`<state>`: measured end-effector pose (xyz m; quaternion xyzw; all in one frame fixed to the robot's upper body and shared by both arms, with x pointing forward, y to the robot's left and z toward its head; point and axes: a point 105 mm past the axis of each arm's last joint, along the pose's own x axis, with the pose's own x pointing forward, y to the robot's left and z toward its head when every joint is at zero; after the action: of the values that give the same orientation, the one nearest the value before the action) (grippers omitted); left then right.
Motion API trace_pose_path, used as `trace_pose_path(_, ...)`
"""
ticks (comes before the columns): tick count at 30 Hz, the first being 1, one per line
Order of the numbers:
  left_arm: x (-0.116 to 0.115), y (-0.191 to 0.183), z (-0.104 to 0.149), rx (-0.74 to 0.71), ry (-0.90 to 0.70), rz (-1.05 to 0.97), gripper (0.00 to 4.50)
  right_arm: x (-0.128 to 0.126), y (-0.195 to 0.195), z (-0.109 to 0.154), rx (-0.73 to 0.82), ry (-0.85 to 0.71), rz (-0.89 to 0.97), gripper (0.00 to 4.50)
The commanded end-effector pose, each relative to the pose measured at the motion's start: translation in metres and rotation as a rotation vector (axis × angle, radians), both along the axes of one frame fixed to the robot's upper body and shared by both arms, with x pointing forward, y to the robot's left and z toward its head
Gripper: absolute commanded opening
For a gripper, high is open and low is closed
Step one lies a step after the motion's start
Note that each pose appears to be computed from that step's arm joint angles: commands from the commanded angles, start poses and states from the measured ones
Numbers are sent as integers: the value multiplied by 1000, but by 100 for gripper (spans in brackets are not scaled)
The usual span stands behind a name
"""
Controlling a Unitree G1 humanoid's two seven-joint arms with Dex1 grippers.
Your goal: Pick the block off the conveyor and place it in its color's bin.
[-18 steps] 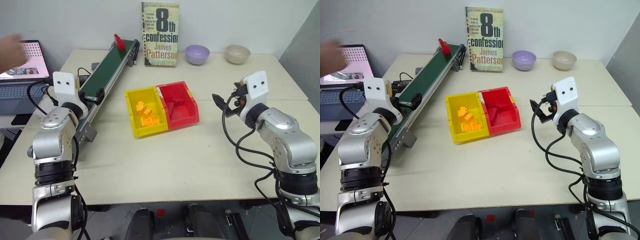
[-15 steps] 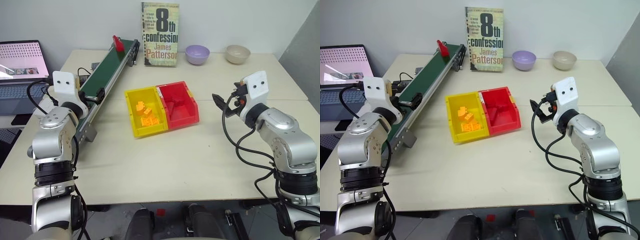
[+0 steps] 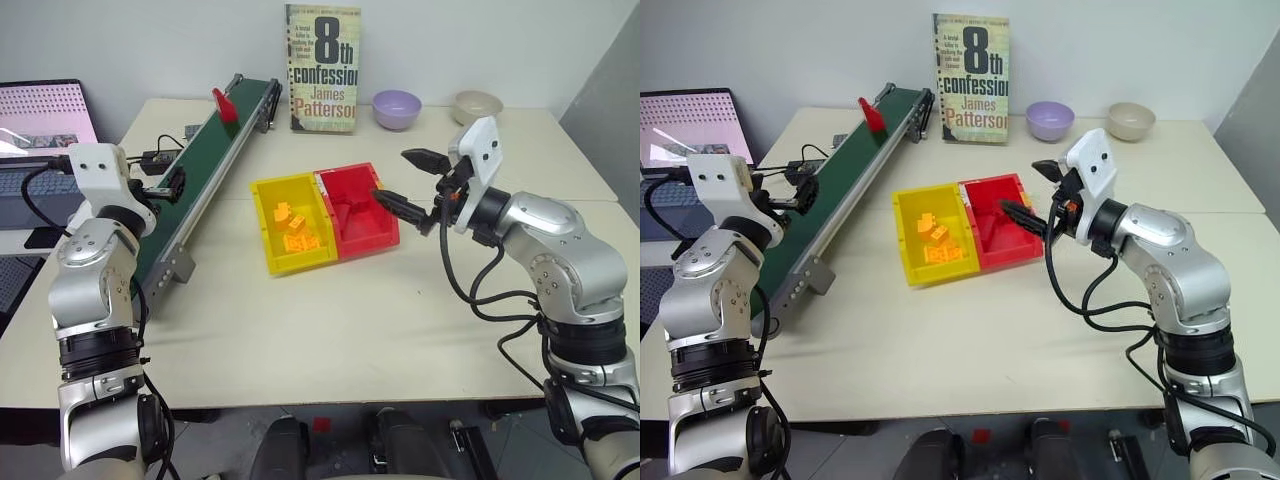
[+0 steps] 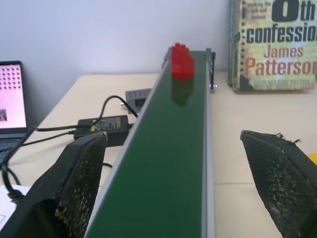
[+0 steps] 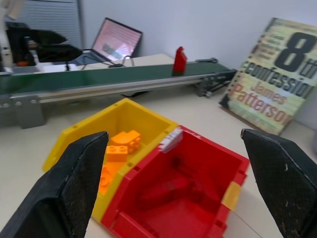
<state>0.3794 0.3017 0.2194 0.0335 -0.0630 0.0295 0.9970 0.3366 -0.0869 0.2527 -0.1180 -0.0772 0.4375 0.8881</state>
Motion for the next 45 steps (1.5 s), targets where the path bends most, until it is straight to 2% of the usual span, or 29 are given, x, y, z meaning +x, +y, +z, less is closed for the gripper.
trace_pose_path(1, -4, 6, 10, -10, -51, 0, 449, -11, 15, 15, 4, -49, 121, 450)
trace_pose_path(7, -5, 9, 6, -2, -23, -36, 449, -25, 24, 14, 1, -22, 232, 450)
trace_pose_path(18, -5, 19, 6, 48, 37, -121, 449, -33, 27, 12, -2, -11, 262, 450)
trace_pose_path(29, -15, 23, -3, 73, 166, -333, 449, -48, 30, 8, 9, 44, 328, 450)
trace_pose_path(45, -10, 46, -4, 121, 193, -307, 449, -57, 29, 4, -12, 74, 344, 450)
